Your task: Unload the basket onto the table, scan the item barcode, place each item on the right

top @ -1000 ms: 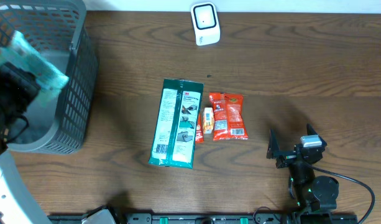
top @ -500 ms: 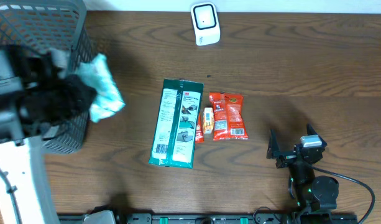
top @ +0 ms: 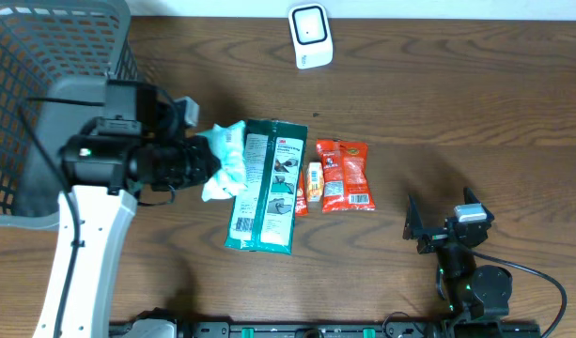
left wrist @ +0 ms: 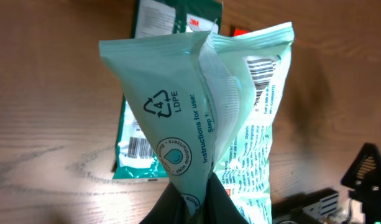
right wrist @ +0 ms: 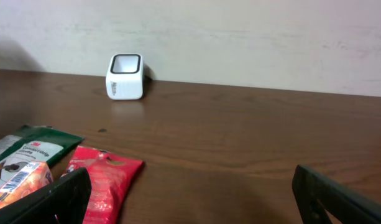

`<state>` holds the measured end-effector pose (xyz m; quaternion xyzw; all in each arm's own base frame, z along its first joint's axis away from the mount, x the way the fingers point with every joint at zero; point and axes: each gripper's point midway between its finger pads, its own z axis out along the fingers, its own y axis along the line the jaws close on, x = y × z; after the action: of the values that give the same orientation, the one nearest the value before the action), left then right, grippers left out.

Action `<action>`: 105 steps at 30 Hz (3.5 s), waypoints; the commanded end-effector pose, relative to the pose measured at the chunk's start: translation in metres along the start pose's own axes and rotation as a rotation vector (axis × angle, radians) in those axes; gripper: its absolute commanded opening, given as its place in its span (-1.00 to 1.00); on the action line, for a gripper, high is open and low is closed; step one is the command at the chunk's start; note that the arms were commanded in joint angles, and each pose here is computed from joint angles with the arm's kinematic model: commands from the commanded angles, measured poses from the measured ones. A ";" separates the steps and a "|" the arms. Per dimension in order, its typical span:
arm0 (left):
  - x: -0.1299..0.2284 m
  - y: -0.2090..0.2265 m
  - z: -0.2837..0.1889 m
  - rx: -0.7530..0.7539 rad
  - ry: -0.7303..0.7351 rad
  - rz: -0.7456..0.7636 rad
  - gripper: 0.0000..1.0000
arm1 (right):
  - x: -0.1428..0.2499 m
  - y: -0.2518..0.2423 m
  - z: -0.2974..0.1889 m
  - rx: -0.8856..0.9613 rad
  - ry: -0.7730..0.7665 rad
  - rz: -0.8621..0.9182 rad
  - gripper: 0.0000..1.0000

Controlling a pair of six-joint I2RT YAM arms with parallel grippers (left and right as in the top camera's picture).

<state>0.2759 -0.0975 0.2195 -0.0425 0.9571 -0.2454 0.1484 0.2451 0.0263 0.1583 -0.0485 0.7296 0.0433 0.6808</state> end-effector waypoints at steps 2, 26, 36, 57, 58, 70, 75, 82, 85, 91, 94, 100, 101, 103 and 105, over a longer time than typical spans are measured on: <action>0.009 -0.005 0.019 0.023 0.033 0.052 -0.85 | 0.000 -0.002 0.000 0.006 0.000 -0.004 0.99; 0.018 -0.005 0.094 0.021 0.170 0.091 -0.85 | 0.000 -0.002 0.000 0.006 0.000 -0.004 0.98; 0.029 0.015 0.138 -0.054 0.295 0.064 -0.85 | 0.000 -0.002 0.000 0.006 0.000 -0.004 0.99; 0.024 0.028 0.153 -0.114 0.323 0.052 0.28 | 0.000 -0.002 0.000 0.006 0.000 -0.004 0.98; 0.023 0.027 0.151 -0.109 0.318 0.054 0.28 | 0.000 -0.002 0.000 0.006 0.000 -0.004 0.98; 0.007 0.031 0.145 -0.158 0.215 0.090 -0.85 | 0.000 -0.002 0.000 0.006 0.000 -0.004 0.99; 0.009 0.043 0.167 -0.163 0.216 0.084 -0.85 | 0.000 -0.002 0.000 0.006 0.000 -0.004 0.99; 0.024 0.060 0.190 -0.186 0.277 0.062 -0.85 | 0.000 -0.002 0.000 0.006 0.000 -0.004 0.99; 0.031 0.067 0.198 -0.196 0.306 0.047 -0.85 | 0.000 -0.002 0.000 0.006 0.000 -0.004 0.99; 0.042 0.076 0.207 -0.211 0.349 0.031 -0.85 | 0.000 -0.002 0.000 0.006 0.000 -0.004 0.98; 0.035 0.068 0.198 -0.197 0.319 0.038 -0.85 | 0.000 -0.002 0.000 0.006 0.000 -0.004 0.99; 0.003 0.034 0.155 -0.137 0.145 0.064 -0.85 | 0.000 -0.002 0.000 0.006 0.000 -0.004 0.99; -0.003 0.028 0.147 -0.123 0.108 0.075 -0.85 | 0.000 -0.002 0.000 0.006 0.000 -0.004 0.99; -0.010 0.022 0.139 -0.107 0.066 0.091 -0.85 | 0.000 -0.002 0.000 0.006 0.000 -0.004 0.99; -0.015 0.019 0.138 -0.101 0.042 0.099 -0.85 | 0.000 -0.002 0.000 0.006 0.000 -0.004 0.98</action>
<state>0.3267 -0.1420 0.0898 0.0068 0.9746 -0.1903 0.1177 0.2451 0.0263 0.1581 -0.0485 0.7297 0.0433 0.6806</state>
